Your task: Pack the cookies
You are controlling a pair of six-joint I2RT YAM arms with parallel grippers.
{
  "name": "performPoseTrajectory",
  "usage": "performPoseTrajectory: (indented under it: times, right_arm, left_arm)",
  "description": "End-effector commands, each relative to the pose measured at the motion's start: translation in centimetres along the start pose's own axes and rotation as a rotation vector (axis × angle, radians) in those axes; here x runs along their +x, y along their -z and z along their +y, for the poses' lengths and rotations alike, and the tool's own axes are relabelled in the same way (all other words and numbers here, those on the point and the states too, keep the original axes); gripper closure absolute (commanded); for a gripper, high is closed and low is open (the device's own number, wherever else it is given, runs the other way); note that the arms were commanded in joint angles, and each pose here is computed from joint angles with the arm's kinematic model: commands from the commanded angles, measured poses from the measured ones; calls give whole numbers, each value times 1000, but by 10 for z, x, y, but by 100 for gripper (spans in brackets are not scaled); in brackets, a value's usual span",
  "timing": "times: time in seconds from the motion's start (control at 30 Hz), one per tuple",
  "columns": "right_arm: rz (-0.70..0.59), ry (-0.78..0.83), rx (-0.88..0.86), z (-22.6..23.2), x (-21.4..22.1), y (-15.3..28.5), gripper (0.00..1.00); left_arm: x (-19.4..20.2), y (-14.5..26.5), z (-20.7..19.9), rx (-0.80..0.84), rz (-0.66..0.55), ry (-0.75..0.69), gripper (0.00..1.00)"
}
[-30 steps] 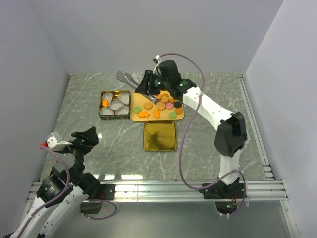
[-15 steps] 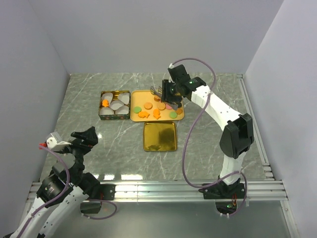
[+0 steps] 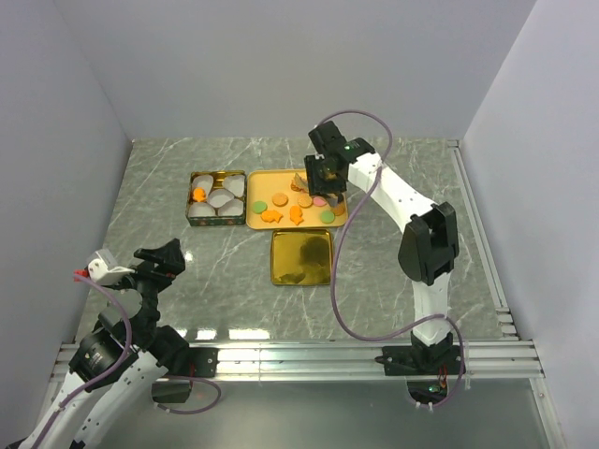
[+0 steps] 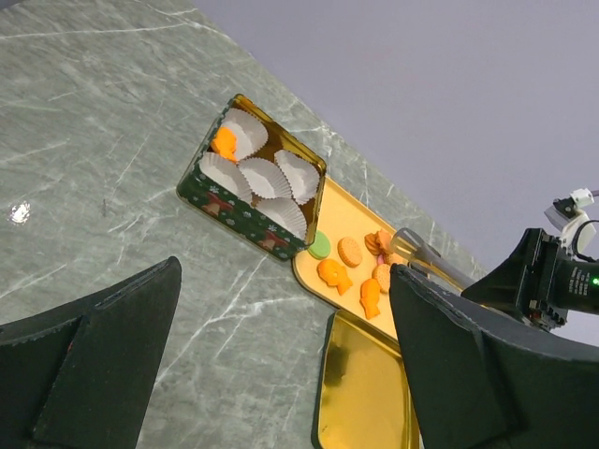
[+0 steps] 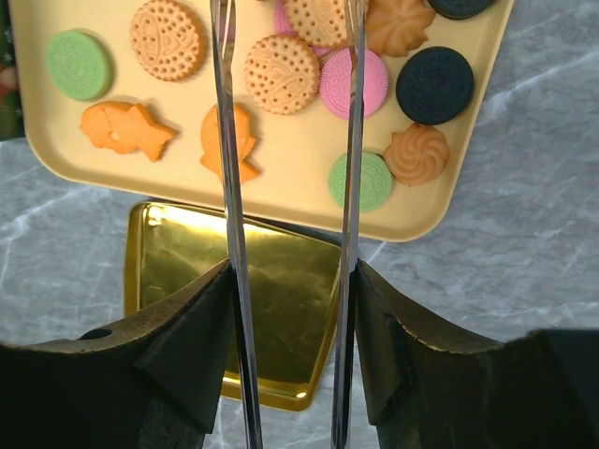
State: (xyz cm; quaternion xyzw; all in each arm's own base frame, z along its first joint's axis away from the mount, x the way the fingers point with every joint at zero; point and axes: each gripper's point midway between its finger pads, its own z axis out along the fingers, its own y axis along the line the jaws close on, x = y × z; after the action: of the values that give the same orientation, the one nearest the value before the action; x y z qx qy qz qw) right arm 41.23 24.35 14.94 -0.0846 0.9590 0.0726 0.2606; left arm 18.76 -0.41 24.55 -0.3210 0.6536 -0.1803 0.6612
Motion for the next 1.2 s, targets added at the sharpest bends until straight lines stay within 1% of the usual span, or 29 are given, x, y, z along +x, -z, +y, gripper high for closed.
performPoseTrajectory:
  times: [0.0, 0.23, 0.47, 0.8, 1.0, 1.1, 1.17]
  right_arm:
    - [-47, 23, 13, 0, -20, 10, 41]
    - [-48, 38, -6, 11, -27, 5, 39]
    - [-39, 66, -9, 24, -30, -4, 38]
    - [16, 67, 7, 25, -16, -24, 39]
    - [22, 57, 12, 26, -14, -28, 43]
    - [19, 47, 11, 26, -14, -29, 46]
    - [18, 40, 10, 26, -14, -28, 50]
  left_arm:
    - [-6, 0, -7, 5, -10, 19, 1]
    - [-6, -1, -6, -2, -10, 13, 1]
    - [-6, -1, -5, -8, -14, 13, 1]
    - [-5, -2, -3, -15, -12, 9, 1]
    - [-3, -3, -4, -14, -7, -2, 1]
    - [-3, -4, -6, -9, -5, -7, 1]
    - [-2, -3, -5, -10, -4, -8, 0]
